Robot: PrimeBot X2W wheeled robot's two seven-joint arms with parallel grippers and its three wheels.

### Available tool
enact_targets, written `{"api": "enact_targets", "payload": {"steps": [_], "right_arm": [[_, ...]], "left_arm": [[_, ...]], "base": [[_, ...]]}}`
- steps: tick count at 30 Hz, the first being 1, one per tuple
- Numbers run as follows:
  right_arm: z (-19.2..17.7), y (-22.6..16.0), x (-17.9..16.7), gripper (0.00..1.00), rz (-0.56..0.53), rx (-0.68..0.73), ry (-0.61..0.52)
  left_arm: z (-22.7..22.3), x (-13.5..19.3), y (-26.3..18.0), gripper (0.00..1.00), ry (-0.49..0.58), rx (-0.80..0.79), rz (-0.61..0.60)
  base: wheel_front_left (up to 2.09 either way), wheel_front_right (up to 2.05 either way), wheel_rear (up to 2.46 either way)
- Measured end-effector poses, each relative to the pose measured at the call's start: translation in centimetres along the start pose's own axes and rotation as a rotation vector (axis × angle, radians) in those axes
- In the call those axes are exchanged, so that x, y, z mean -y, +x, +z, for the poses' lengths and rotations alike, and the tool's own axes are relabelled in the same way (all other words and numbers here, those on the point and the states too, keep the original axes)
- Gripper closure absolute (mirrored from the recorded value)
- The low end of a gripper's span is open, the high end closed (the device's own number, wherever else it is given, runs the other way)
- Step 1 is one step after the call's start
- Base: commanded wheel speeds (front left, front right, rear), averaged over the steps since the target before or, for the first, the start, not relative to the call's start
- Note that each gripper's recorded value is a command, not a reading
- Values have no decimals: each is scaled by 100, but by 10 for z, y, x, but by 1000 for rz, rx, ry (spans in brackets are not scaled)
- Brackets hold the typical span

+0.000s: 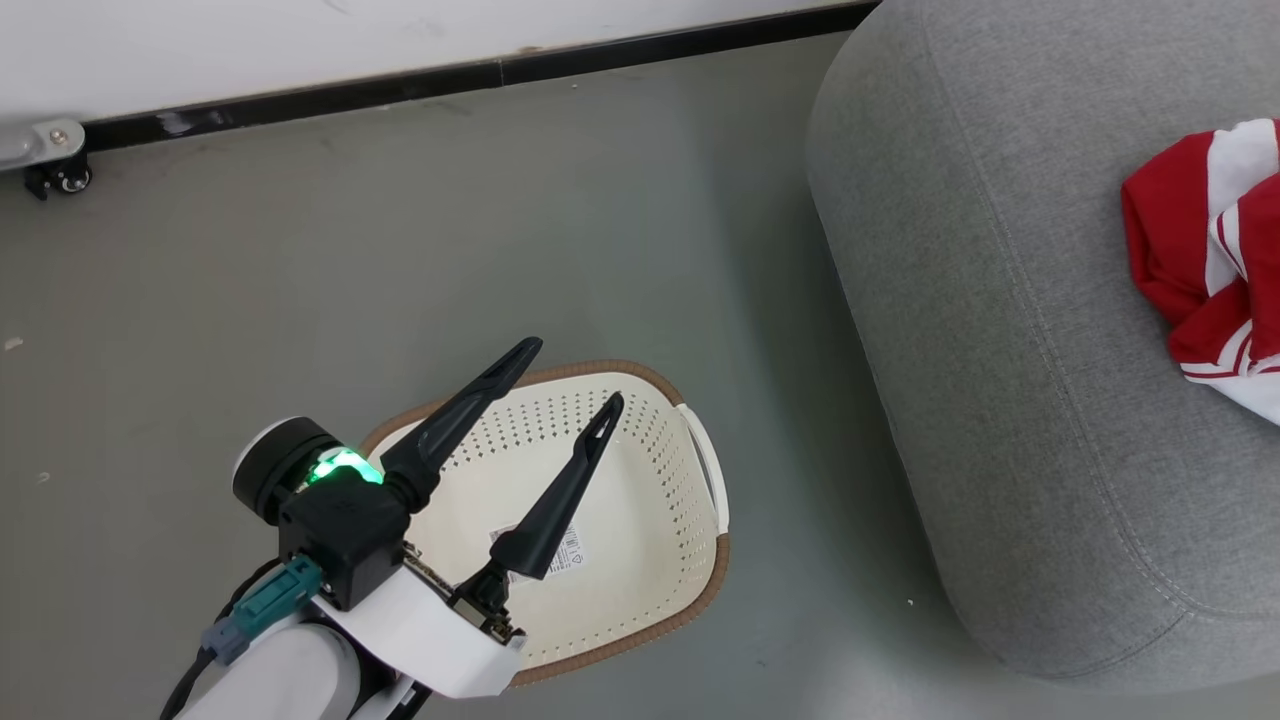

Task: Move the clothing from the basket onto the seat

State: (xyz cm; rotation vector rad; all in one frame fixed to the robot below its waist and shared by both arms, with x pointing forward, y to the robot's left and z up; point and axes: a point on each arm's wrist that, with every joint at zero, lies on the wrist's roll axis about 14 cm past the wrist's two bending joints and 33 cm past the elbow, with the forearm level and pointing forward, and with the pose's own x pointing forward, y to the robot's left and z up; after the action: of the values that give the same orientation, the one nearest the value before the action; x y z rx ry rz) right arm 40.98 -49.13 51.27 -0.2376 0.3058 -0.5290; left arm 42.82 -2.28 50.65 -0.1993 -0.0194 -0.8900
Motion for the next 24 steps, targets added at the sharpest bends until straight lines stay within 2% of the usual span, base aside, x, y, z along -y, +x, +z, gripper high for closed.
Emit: {"api": "enact_targets", "payload": {"steps": [5, 15, 18, 20, 21, 22, 23, 24], "right_arm": [[-38, -2, -29, 100, 54, -94, -16], [-46, -4, -32, 99, 54, -98, -13], [-46, -6, -28, 64, 48, -96, -18], [-44, -7, -26, 53, 48, -87, -24], [-43, -8, -25, 40, 48, -84, -28], [-42, -9, -24, 13, 49, -79, -32], [-42, -9, -23, 0, 50, -78, -36], [-42, -10, -23, 0, 51, -78, -38]], "left_arm": [[-2, -6, 2, 0, -3, 1, 8], [-5, -7, 7, 0, -12, 7, 4], [-5, -4, 9, 0, -19, 11, -1], [-6, -3, 10, 0, -20, 9, -2], [-5, -3, 10, 0, -20, 13, -4], [-5, -2, 11, 0, -21, 13, -7], [-6, -2, 12, 0, -22, 13, -9], [-6, -1, 12, 0, -23, 14, -11]], "base": [[0, 0, 0], [0, 0, 0], [0, 0, 0], [0, 0, 0], [0, 0, 0], [0, 0, 0], [0, 0, 0], [0, 0, 0]]}}
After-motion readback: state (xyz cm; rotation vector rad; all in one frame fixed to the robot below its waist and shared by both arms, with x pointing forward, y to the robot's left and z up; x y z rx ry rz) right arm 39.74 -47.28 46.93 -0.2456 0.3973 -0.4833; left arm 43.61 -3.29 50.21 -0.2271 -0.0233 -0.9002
